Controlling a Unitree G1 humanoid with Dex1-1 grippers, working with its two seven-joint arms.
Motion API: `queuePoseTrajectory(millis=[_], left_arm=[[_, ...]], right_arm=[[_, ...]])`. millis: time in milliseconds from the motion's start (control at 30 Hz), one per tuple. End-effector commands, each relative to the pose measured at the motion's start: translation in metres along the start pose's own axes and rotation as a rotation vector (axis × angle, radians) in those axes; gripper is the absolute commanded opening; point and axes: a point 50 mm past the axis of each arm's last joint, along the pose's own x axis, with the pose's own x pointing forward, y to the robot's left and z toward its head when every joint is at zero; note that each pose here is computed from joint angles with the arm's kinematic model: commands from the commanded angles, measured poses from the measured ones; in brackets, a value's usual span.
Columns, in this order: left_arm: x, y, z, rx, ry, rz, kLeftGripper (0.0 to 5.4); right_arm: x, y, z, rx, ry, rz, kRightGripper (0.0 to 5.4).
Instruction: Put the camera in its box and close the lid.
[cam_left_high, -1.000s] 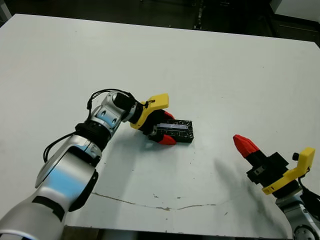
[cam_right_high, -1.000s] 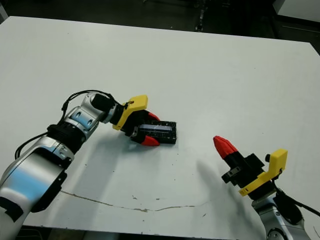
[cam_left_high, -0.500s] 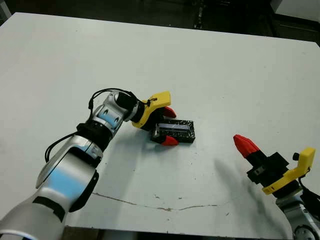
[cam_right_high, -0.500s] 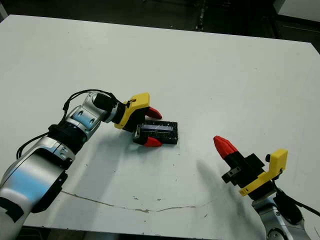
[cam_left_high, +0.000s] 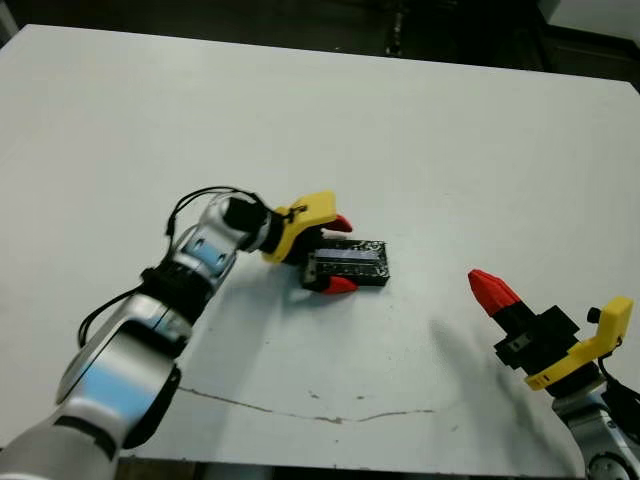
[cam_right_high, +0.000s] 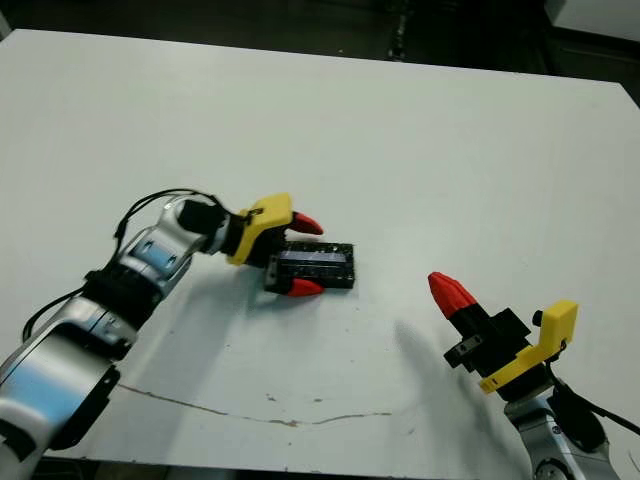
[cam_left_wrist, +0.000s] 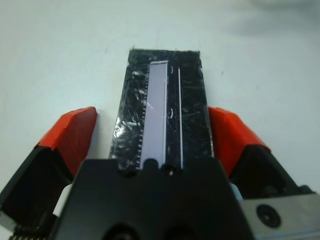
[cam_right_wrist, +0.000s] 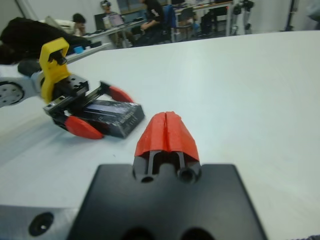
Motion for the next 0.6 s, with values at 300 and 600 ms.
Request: queuePoseTrajectory(millis=[300, 600], left_arm=[[-0.07, -0.023, -0.048, -0.358, -0.143, 0.132, 5.4], [-0.125, -0.036, -0.048, -0.37, -0.278, 0.305, 5.4]], right_arm=[[0.0, 0.0, -0.003, 0.017, -0.003, 0.01, 0.0], [0.0, 0.002, -0.004, 0.018, 0.004, 0.003, 0.0]])
